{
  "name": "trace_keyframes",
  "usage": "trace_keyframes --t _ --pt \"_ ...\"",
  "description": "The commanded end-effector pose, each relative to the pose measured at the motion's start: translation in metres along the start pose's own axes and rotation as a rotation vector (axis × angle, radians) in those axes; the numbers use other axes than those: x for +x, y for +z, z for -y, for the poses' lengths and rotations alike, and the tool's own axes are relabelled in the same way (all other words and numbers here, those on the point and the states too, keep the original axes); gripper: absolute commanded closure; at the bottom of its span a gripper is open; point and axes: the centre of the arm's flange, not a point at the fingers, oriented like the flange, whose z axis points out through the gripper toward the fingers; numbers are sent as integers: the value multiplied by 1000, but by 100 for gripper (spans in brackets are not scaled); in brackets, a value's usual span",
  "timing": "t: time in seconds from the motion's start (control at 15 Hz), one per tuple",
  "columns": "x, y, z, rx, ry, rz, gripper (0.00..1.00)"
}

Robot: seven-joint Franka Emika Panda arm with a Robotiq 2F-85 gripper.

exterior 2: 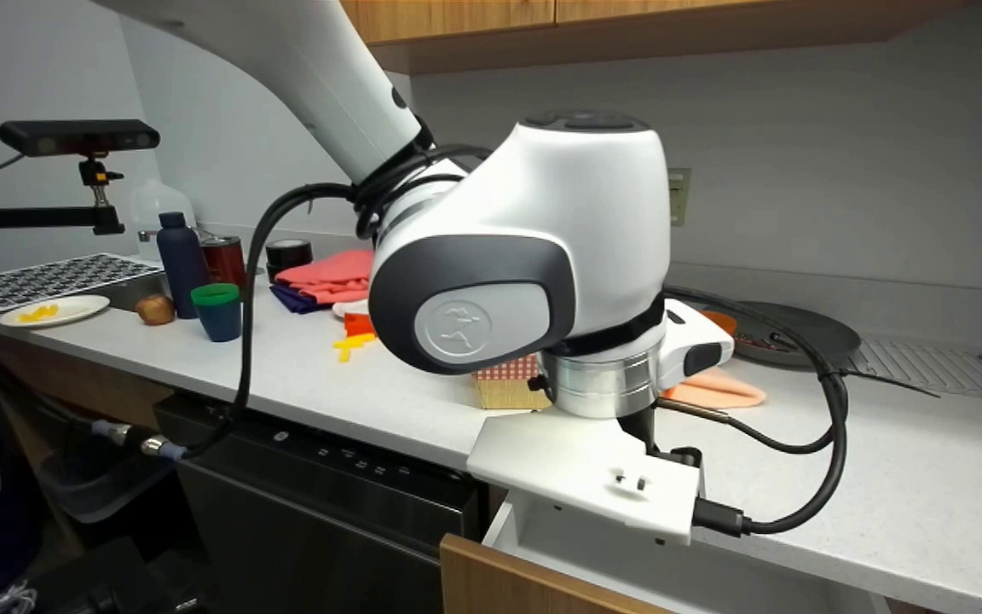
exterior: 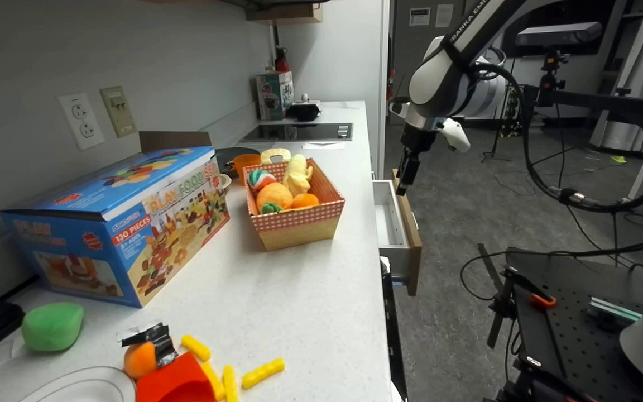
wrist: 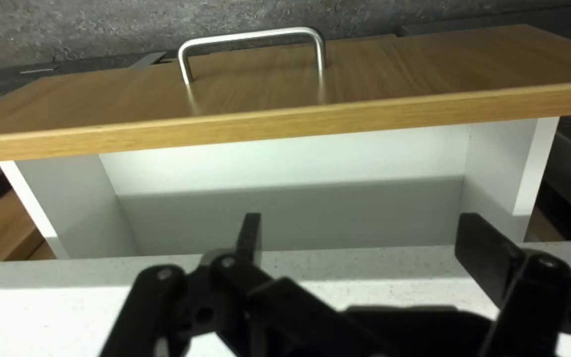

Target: Push the drawer closed, open the drawer, place the pineapple and watermelon plush toy inside the drawer then close it.

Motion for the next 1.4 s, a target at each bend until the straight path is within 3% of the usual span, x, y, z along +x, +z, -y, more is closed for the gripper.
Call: trace_keyframes --t 0.0,0.53,1.0,1.33 --pt "17 26 -11 -6 -27 -20 0" --pt "15 65 -22 2 -23 42 0" --pt "13 98 -56 15 -10 102 0" --pt "0 103 -68 2 41 219 0"
